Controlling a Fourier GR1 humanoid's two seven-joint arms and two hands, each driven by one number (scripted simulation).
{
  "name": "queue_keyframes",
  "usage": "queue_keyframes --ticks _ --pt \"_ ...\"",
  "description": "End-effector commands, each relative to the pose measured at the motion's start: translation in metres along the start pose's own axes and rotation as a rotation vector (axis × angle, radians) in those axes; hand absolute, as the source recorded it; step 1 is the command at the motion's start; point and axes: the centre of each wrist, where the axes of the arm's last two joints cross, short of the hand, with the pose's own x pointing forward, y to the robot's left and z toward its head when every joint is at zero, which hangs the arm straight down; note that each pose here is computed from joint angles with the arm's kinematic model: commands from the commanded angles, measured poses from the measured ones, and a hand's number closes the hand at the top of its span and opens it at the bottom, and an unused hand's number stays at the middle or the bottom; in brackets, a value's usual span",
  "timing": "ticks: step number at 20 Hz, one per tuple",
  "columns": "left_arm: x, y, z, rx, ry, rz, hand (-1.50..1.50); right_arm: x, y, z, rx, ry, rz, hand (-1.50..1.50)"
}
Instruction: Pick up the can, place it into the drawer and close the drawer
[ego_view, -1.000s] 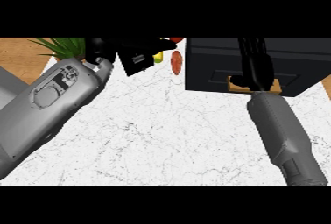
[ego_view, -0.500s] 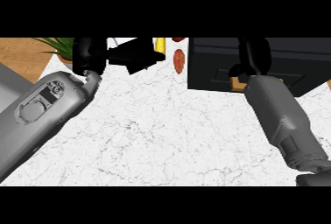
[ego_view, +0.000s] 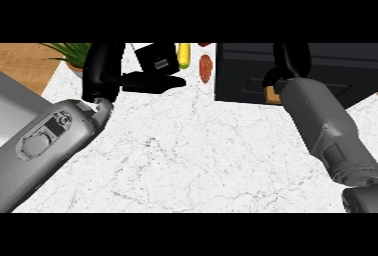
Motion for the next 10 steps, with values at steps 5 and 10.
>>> queue_keyframes --ticks 5,10 --pt "-0.011 0.022 0.006 0.000 0.002 -0.005 -1.50 0.035 -0.023 -0.029 -0.117 0.014 -0.278 -1.50" --pt "-0.016 0.012 0.010 -0.001 0.012 0.008 -1.50 0.055 -0.027 -0.035 -0.153 0.029 -0.477 -1.50"
